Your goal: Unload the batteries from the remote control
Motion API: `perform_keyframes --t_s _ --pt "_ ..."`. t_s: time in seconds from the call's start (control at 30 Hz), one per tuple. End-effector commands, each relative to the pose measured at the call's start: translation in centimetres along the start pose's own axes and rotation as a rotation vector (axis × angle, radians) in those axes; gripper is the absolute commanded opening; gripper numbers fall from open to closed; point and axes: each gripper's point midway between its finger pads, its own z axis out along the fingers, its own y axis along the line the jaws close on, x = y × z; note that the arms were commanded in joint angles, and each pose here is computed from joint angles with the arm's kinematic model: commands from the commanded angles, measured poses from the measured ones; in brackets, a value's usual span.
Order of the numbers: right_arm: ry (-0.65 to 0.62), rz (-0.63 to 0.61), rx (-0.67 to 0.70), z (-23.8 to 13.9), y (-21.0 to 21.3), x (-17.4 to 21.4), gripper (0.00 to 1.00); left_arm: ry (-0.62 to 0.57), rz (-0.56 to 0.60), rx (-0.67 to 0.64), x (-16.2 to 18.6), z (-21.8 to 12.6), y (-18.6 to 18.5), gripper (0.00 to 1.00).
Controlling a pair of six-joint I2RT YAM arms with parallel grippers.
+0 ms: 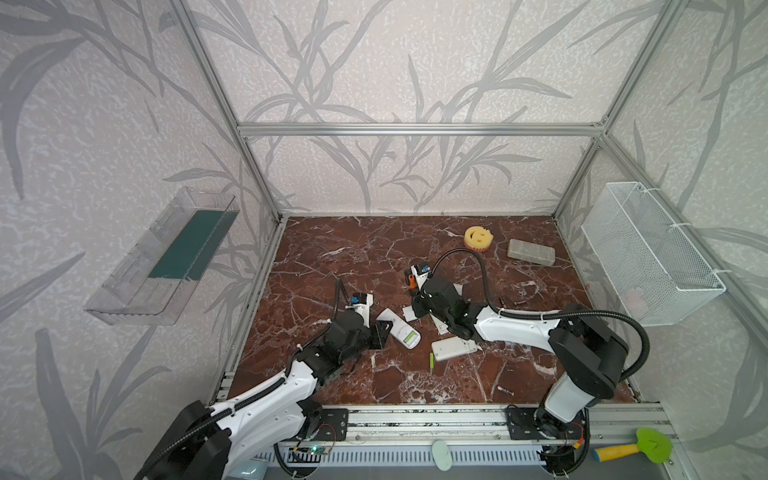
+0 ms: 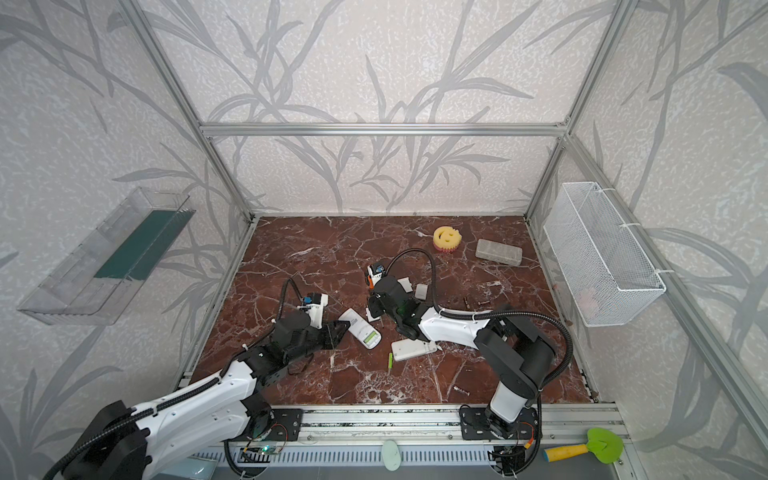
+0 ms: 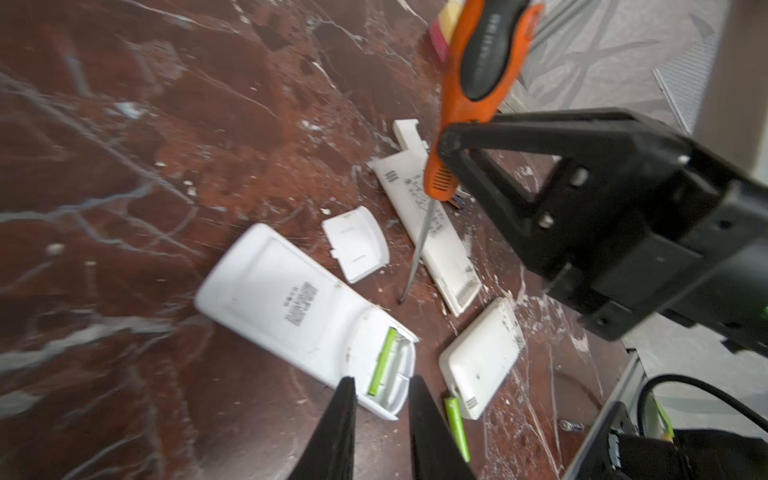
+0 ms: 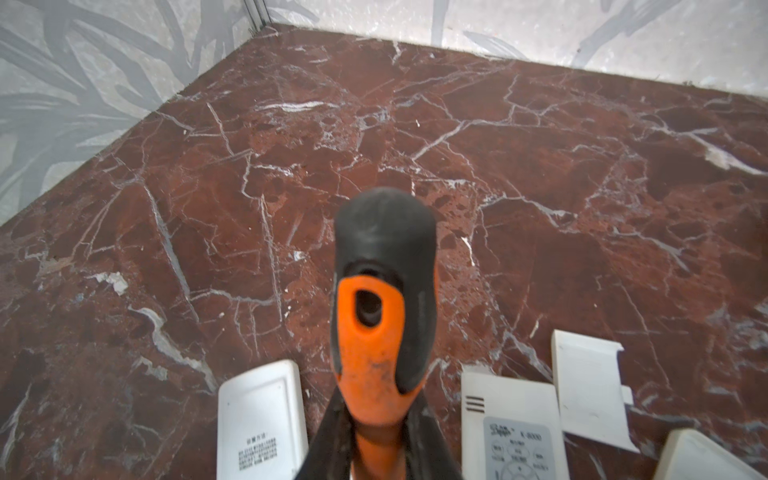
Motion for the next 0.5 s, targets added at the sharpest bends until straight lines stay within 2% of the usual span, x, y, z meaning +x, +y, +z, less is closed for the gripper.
perform_keyframes --t_s 0.0,0.4,0.47 --pt "-0.058 -0.010 -0.068 1.2 2.5 -1.9 0.00 0.043 0.016 -0.040 0.0 -0.6 1.2 0.25" --pt "-0.056 -0.066 -0.250 3.2 7.7 -2.6 0.00 0.049 -0.012 -0.077 -0.1 -0.7 2.7 0.25" --pt "-0.071 -0.075 -0.247 2.6 7.7 -3.4 0.00 0.042 -0.018 -0.108 -0.6 -0.6 3.2 0.31"
